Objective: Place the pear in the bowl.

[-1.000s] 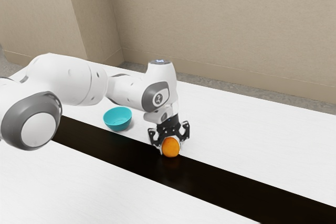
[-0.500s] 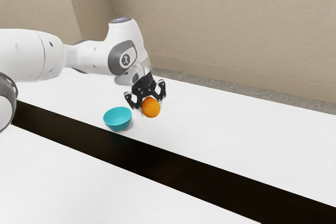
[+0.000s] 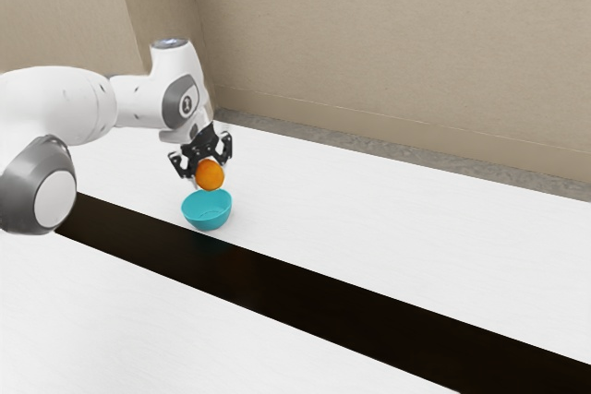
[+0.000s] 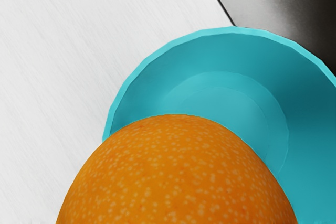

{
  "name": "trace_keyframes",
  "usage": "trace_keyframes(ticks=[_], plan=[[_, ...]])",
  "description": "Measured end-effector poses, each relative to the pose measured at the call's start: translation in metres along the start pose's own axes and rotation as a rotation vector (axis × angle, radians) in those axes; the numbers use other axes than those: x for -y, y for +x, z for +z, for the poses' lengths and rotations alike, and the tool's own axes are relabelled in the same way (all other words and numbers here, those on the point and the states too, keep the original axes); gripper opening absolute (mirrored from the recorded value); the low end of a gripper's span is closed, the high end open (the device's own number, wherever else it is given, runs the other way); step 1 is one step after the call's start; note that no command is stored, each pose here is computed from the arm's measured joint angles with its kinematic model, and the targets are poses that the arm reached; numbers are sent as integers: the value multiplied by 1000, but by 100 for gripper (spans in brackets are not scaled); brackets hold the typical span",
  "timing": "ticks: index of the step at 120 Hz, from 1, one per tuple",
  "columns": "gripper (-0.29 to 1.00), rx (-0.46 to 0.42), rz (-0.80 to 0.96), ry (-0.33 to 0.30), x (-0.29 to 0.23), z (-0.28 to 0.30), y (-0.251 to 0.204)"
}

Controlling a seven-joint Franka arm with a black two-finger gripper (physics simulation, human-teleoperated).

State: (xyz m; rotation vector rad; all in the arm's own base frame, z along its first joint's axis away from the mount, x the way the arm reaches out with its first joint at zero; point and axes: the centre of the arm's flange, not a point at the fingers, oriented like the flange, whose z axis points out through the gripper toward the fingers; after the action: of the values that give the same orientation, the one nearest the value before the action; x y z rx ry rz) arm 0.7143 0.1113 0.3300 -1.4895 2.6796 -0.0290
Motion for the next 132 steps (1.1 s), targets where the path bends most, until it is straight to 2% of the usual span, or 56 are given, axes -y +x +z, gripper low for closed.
trace_keyframes(ticks=[26, 44, 59, 77, 94, 105, 116, 132], plan=[[37, -24, -15, -23, -7, 28, -7], [52, -31, -14, -34, -8, 35, -6], [60, -27, -14, -25, -7, 24, -4], [65, -44, -67, 24, -27, -53, 35], [68, -49, -126, 74, -31, -174, 105], [69, -62, -183, 64, -32, -223, 144], [69, -45, -260, 60, -28, -263, 161], [70, -34, -394, 12, -31, -276, 167]])
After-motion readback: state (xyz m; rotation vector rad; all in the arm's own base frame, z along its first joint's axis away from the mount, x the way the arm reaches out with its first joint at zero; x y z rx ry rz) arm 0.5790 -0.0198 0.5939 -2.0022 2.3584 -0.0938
